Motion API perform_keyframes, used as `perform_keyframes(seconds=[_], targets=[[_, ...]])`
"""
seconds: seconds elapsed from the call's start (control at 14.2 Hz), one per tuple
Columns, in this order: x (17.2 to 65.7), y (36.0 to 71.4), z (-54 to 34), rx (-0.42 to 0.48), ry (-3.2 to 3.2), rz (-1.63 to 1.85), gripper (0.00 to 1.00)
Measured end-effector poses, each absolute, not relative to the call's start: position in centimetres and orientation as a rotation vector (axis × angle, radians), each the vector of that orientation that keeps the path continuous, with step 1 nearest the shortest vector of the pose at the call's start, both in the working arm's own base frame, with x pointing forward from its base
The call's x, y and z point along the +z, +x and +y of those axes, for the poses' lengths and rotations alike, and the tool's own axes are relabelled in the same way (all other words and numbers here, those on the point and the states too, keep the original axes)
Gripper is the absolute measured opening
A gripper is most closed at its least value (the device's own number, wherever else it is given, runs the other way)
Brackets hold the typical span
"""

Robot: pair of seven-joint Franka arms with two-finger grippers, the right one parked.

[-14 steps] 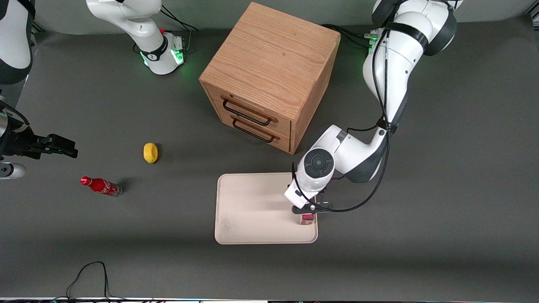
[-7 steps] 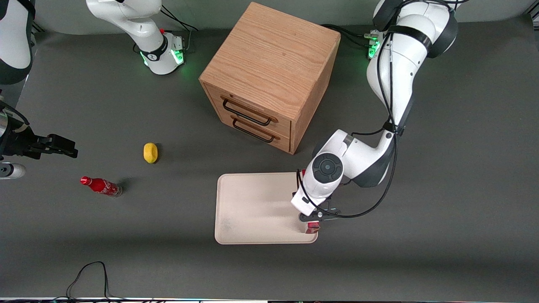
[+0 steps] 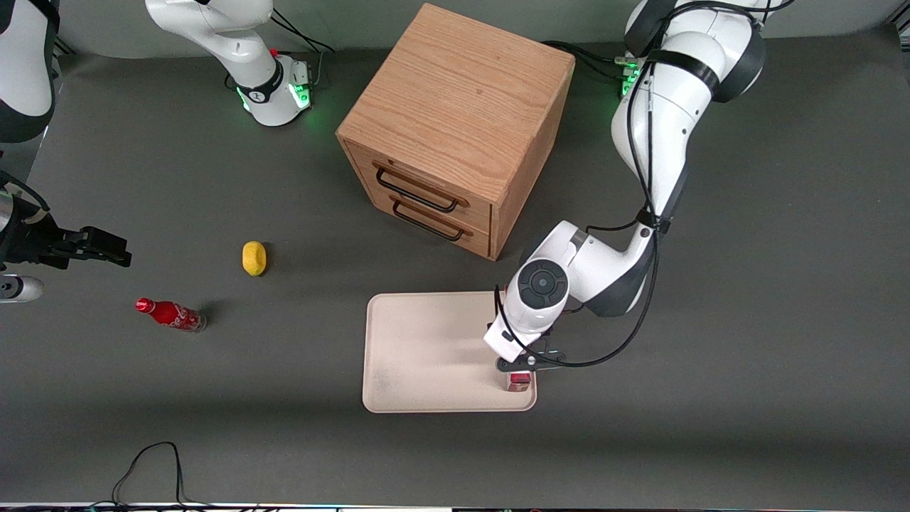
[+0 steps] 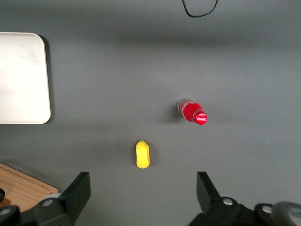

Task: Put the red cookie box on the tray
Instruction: 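Lower the box upright onto the tray corner and open the left gripper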

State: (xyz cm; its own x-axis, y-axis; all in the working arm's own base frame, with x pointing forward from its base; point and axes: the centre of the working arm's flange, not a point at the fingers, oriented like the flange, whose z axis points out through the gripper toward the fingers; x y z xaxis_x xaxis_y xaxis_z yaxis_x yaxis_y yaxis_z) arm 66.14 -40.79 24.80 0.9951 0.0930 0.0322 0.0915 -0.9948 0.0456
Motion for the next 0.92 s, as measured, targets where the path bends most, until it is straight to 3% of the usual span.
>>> perform_keyframes(seconds=[0.14, 0.63, 0.7, 0.92], targets=[[24.4, 66.0, -40.8, 0.06, 3.109, 0.127, 0.2], [24.9, 65.7, -40.9, 0.017, 3.149, 0.114, 0.95], [26.0, 65.6, -40.8, 0.003, 3.159, 0.116, 1.0], [30.9, 64.9, -40.6, -0.04, 3.189, 0.116, 1.0]])
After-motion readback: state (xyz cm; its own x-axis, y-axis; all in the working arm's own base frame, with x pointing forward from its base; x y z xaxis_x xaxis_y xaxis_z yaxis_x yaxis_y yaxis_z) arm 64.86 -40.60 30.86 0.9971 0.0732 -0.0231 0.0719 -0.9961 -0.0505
